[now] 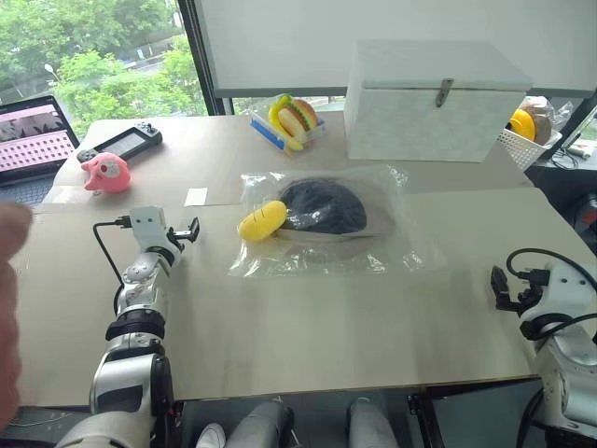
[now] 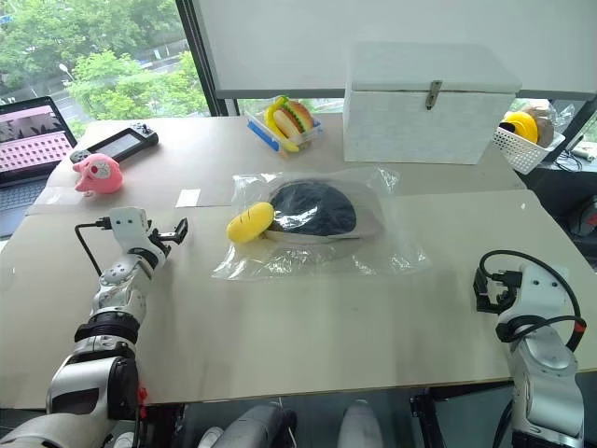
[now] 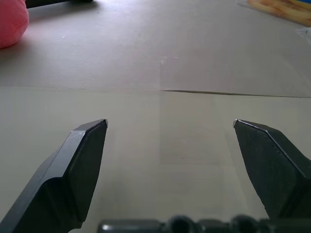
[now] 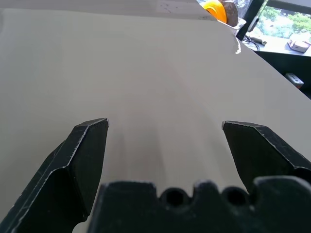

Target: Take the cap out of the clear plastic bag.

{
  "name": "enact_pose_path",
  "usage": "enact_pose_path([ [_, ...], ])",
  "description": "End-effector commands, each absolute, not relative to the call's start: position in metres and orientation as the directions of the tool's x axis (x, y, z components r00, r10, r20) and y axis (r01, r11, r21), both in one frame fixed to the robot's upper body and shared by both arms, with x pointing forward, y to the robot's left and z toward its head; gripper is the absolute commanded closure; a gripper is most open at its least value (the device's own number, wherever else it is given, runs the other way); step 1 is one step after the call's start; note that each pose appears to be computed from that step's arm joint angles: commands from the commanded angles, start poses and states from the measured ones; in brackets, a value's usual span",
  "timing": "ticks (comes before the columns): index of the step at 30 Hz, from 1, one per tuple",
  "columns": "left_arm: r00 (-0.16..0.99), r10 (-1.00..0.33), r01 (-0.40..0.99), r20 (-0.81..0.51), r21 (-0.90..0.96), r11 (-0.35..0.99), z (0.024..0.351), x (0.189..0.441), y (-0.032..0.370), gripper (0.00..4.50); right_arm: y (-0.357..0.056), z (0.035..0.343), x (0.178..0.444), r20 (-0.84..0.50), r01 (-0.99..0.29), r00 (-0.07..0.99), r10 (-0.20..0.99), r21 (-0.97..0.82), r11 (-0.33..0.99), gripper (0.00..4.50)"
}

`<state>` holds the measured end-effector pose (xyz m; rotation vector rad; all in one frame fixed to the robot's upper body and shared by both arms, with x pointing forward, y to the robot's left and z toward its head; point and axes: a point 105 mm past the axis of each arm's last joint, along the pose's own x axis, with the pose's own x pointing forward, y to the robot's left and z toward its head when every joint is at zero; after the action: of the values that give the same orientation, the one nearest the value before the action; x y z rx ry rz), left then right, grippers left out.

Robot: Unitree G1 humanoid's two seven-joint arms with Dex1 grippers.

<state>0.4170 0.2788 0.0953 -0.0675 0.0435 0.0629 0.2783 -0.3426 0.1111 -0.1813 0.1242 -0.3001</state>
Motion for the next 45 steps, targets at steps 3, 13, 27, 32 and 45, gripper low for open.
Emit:
enact_pose_path([
  [3, 0.968, -0.249, 0.249, 0.038, 0.008, 0.969, 0.124, 0.414, 0.247, 0.02, -0.278, 0.167, 0.291, -0.004, -0.077, 0.997, 0.078, -0.189, 0.979, 0.0],
  [13, 0.772, -0.636, 0.633, -0.021, 0.128, 0.764, 0.179, 0.381, 0.223, 0.02, -0.101, 0.199, 0.198, -0.184, -0.946, 0.325, 0.928, -0.043, 0.323, 0.0],
  [27, 0.57, -0.797, 0.82, -0.202, 0.198, 0.537, 0.16, 0.387, 0.148, 0.02, -0.096, 0.195, 0.206, -0.193, -0.921, 0.39, 0.901, -0.062, 0.385, 0.0],
  [32, 0.619, -0.746, 0.785, -0.247, 0.234, 0.574, 0.146, 0.41, 0.14, 0.02, -0.098, 0.194, 0.206, -0.197, -0.909, 0.416, 0.888, -0.072, 0.41, 0.0],
  [45, 0.632, -0.724, 0.772, -0.275, 0.295, 0.562, 0.133, 0.419, 0.139, 2.96, -0.103, 0.191, 0.209, -0.196, -0.882, 0.472, 0.86, -0.091, 0.463, 0.0],
])
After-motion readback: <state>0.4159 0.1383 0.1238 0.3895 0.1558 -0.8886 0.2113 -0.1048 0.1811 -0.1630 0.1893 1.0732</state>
